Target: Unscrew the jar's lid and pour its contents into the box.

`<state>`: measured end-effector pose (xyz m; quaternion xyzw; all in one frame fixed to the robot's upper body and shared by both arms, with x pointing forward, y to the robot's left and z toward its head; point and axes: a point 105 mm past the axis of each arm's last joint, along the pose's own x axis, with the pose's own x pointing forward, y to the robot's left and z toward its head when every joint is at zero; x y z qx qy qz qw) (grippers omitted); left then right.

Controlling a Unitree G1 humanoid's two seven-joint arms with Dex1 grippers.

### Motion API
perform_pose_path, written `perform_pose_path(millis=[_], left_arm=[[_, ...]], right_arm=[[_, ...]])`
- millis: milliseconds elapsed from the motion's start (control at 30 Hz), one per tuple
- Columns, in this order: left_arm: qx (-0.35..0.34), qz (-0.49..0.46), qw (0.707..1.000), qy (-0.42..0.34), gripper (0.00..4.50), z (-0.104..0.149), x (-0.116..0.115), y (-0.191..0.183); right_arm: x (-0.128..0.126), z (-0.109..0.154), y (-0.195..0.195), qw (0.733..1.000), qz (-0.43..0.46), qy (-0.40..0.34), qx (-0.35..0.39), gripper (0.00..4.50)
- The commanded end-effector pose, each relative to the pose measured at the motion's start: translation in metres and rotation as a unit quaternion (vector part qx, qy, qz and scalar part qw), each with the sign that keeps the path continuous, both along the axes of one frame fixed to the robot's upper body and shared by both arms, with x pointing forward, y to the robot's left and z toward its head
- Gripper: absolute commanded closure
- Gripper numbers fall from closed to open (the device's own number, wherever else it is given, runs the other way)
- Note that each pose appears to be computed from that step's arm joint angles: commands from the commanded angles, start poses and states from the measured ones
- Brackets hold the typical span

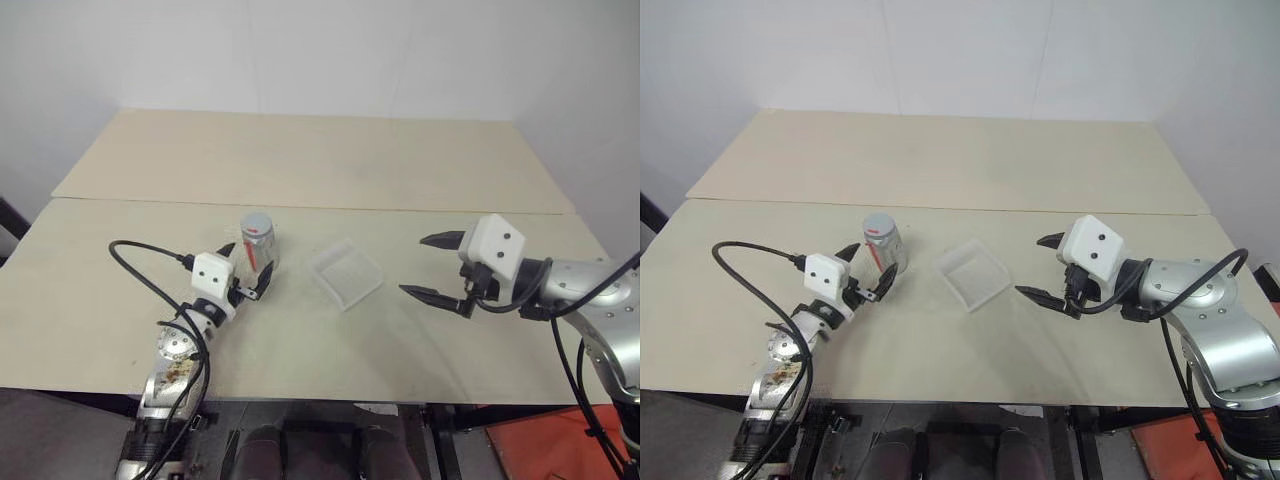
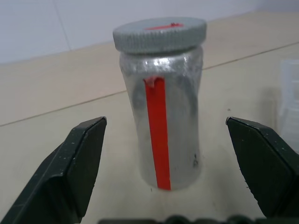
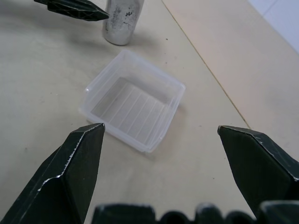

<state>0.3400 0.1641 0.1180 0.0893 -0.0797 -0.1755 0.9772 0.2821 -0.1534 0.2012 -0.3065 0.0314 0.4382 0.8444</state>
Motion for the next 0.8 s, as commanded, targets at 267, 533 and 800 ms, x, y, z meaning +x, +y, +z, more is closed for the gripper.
perform_pose_path(millis=[267,533,800], left_arm=[[-0.025,0.015,0.999,-0.032,0.03,0.01,0.021,-0.011],[-0.056,0.003,0.998,-0.024,0.22,0.012,0.027,-0.011],[-0.094,0.009,0.996,0.0,2.58,0.01,0.035,-0.01]], right_arm=[[-0.001,0.016,-0.005,0.999,-0.02,-0.034,-0.011,0.0],[-0.002,0.013,-0.007,0.999,-0.034,-0.032,-0.013,0.0],[-0.001,0.014,-0.006,0.999,-0.036,-0.037,-0.009,0.0]])
